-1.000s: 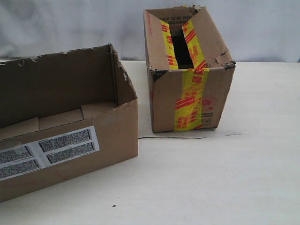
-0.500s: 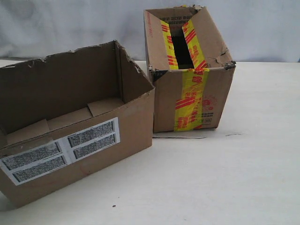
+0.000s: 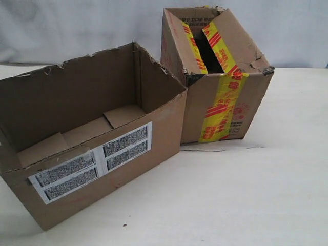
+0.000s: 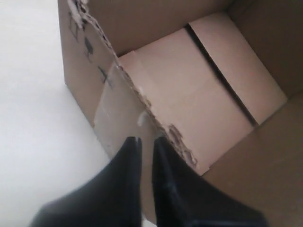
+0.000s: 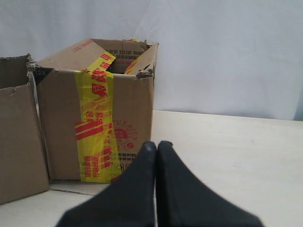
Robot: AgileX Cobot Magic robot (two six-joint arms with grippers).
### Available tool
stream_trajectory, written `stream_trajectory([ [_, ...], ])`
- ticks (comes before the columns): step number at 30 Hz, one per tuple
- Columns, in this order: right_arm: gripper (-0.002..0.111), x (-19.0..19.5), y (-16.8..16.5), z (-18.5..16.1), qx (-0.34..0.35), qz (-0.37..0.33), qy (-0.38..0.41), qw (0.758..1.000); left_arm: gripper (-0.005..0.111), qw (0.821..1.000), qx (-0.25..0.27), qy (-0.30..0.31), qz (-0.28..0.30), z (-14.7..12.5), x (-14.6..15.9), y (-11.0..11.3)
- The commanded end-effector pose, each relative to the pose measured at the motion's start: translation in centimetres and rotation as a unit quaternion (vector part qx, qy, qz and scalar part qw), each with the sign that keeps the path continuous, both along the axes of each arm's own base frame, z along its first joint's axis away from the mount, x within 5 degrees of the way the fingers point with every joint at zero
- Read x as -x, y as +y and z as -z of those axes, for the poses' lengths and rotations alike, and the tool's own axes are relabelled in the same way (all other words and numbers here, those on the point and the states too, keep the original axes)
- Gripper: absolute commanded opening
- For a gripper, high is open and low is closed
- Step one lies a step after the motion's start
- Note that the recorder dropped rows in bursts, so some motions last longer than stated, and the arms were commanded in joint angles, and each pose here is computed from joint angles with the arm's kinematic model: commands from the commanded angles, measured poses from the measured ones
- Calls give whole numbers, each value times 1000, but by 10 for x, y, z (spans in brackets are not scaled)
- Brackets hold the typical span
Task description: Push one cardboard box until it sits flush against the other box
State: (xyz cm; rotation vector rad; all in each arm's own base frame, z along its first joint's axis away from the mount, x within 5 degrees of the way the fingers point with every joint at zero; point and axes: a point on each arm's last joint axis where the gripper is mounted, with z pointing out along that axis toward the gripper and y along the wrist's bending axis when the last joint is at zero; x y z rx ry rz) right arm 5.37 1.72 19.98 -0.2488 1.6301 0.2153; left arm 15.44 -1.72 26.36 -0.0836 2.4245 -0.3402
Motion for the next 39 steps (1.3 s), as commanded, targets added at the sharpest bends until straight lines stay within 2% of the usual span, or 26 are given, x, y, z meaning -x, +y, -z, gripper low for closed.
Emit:
stream_trajectory([
  [1, 0, 0, 0, 1, 4, 4, -2, 1000, 0, 1000, 8, 7, 5, 1, 3, -2],
  [6, 0, 0, 0, 1, 4, 4, -2, 1000, 0, 999, 20, 36, 19, 8, 8, -6],
  [13, 0, 0, 0, 1, 4, 4, -2, 1000, 0, 997, 33, 52, 47, 32, 16, -11],
  [18, 0, 0, 0, 1, 4, 4, -2, 1000, 0, 998, 29, 23, 56, 25, 23, -11],
  [22, 0, 0, 0, 1, 4, 4, -2, 1000, 0, 995, 50, -18, 81, 10, 44, -17],
  [24, 0, 0, 0, 1, 4, 4, -2, 1000, 0, 990, 70, -39, 115, 3, 57, -24],
  [29, 0, 0, 0, 1, 4, 4, -2, 1000, 0, 956, 135, -125, 230, -17, 74, -44],
  [34, 0, 0, 0, 1, 4, 4, -2, 1000, 0, 954, 126, -150, 227, -19, 69, -43],
  [38, 0, 0, 0, 1, 4, 4, -2, 1000, 0, 923, 160, -185, 298, -25, 63, -53],
  [39, 0, 0, 0, 1, 4, 4, -2, 1000, 0, 921, 165, -185, 302, -24, 58, -54],
])
